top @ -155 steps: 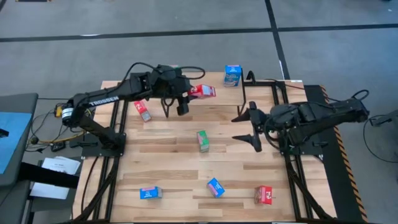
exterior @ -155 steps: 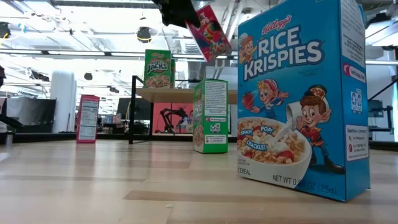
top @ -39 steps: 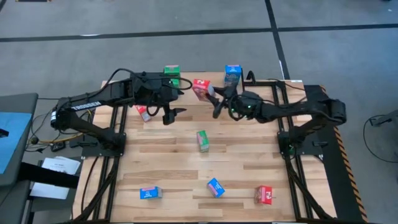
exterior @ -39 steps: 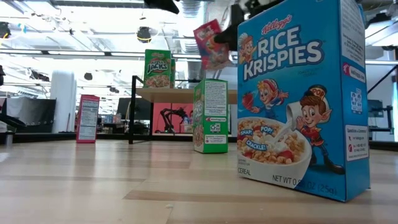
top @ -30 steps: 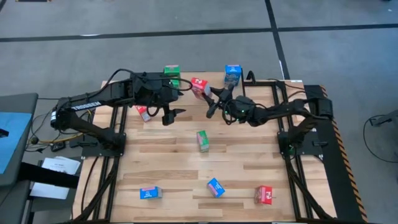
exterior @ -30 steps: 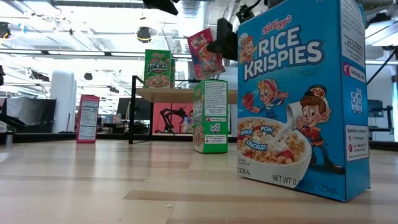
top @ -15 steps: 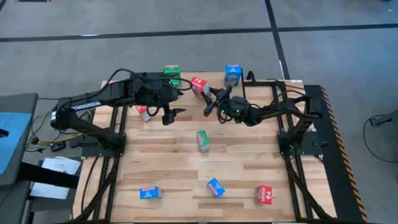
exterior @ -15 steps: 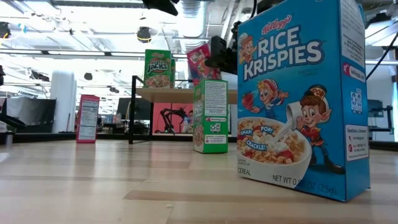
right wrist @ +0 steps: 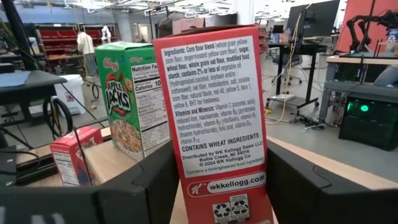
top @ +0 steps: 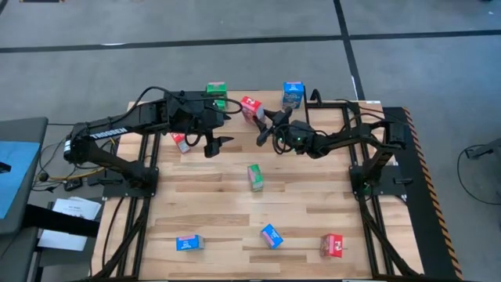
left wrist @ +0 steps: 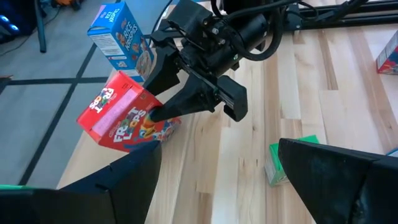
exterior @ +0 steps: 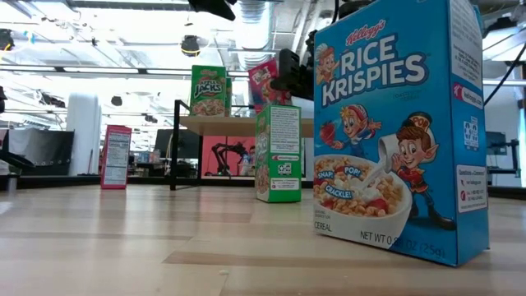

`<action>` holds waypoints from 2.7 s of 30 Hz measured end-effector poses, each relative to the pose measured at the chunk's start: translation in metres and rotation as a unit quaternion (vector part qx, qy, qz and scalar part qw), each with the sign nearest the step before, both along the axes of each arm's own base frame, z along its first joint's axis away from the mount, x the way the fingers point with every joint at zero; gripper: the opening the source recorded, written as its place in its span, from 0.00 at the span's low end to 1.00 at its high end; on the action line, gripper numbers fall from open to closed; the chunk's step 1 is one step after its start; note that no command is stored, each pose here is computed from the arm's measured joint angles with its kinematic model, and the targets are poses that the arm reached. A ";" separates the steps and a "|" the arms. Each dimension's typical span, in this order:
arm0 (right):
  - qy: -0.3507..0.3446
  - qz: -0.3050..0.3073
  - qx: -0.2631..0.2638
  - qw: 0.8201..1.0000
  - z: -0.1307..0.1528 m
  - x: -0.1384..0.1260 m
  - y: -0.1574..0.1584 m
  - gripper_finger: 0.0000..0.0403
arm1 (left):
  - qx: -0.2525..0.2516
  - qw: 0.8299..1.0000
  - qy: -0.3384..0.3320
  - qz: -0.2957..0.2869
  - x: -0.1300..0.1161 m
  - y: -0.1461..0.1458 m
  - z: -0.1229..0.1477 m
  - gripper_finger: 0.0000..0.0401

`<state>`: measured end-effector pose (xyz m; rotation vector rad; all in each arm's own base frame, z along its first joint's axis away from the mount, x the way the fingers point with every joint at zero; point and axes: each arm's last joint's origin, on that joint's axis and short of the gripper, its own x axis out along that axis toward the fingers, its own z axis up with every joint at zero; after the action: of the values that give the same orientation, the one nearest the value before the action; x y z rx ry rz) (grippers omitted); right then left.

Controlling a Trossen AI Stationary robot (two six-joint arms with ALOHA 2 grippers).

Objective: Stack cereal on shelf
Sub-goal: Put the bottom left red cereal box on the shelf

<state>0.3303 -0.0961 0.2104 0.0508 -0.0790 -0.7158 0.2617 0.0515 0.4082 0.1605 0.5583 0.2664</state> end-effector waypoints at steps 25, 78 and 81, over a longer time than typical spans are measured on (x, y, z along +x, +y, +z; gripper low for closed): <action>0.047 -0.026 0.022 0.998 -0.002 -0.002 0.011 0.64 | 0.000 1.000 0.000 0.000 0.000 0.000 0.000 0.78; 0.098 0.064 0.031 0.993 -0.007 0.021 0.033 0.64 | -0.009 1.000 -0.002 0.003 0.000 0.000 0.000 0.78; 0.098 0.056 0.035 0.993 -0.007 0.020 0.029 0.64 | -0.008 1.000 -0.002 0.004 0.000 0.000 0.000 0.78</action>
<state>0.3503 -0.0668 0.2030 0.0523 0.1364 -0.6078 0.2619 0.0515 0.4081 0.1415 0.5562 0.2688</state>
